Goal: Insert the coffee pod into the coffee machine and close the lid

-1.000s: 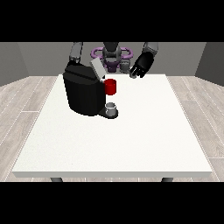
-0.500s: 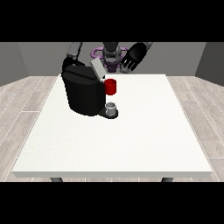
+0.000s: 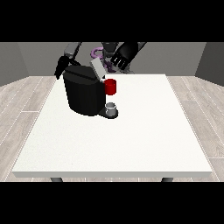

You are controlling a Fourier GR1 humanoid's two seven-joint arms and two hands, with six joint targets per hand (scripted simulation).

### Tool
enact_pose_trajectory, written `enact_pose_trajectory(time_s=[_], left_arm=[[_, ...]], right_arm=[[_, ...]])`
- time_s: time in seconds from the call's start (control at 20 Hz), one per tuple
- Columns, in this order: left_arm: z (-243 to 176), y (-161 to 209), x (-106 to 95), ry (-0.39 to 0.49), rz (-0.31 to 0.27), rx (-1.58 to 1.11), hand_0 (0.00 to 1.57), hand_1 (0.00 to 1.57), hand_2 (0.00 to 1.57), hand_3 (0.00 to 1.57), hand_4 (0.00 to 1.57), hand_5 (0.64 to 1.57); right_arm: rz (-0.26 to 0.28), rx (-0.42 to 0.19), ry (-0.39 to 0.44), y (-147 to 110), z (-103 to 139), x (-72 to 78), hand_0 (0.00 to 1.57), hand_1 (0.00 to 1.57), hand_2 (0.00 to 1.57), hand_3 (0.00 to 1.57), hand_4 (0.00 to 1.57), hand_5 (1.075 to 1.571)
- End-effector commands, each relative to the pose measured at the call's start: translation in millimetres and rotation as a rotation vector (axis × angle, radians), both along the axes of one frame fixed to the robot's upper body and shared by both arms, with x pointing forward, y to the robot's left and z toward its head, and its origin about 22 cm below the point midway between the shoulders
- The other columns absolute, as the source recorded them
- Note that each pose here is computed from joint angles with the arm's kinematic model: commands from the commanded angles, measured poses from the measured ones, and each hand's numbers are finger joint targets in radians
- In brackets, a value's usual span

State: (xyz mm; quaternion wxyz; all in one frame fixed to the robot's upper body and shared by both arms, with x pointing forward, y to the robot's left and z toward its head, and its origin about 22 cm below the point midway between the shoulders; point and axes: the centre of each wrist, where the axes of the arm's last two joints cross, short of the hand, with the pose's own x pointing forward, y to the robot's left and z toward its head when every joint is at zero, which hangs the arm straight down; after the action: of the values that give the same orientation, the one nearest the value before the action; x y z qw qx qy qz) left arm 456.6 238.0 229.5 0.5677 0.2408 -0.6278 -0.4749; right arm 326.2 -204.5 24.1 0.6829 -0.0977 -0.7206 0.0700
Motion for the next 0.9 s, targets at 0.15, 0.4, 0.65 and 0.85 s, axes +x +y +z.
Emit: enact_pose_trajectory(time_s=[0.15,0.4,0.65,0.85], left_arm=[[33.6,-2.1,1.0,-0.086,-0.007,0.007,1.27,1.27,1.3,1.26,0.47,1.571],[36.7,-2.3,2.5,-0.081,-0.022,0.017,1.21,1.21,1.28,1.24,0.47,1.571],[57.3,14.9,2.3,-0.085,0.01,0.007,1.2,1.2,1.26,1.23,0.46,1.571],[41.4,14.3,3.9,-0.093,0.007,0.013,1.25,1.25,1.29,1.22,0.43,1.571]], right_arm=[[-0.006,0.012,-0.069,-3.0,10.6,7.3,0.0,0.0,0.0,0.0,0.0,1.571],[-0.048,0.023,-0.06,15.3,20.4,12.6,0.0,0.0,0.0,0.0,0.12,1.571],[-0.016,0.001,-0.087,-6.0,39.8,21.9,0.0,0.0,0.0,0.0,0.0,1.571],[-0.023,-0.005,-0.117,-7.4,35.0,17.6,0.0,0.0,0.0,0.0,0.15,1.571]])
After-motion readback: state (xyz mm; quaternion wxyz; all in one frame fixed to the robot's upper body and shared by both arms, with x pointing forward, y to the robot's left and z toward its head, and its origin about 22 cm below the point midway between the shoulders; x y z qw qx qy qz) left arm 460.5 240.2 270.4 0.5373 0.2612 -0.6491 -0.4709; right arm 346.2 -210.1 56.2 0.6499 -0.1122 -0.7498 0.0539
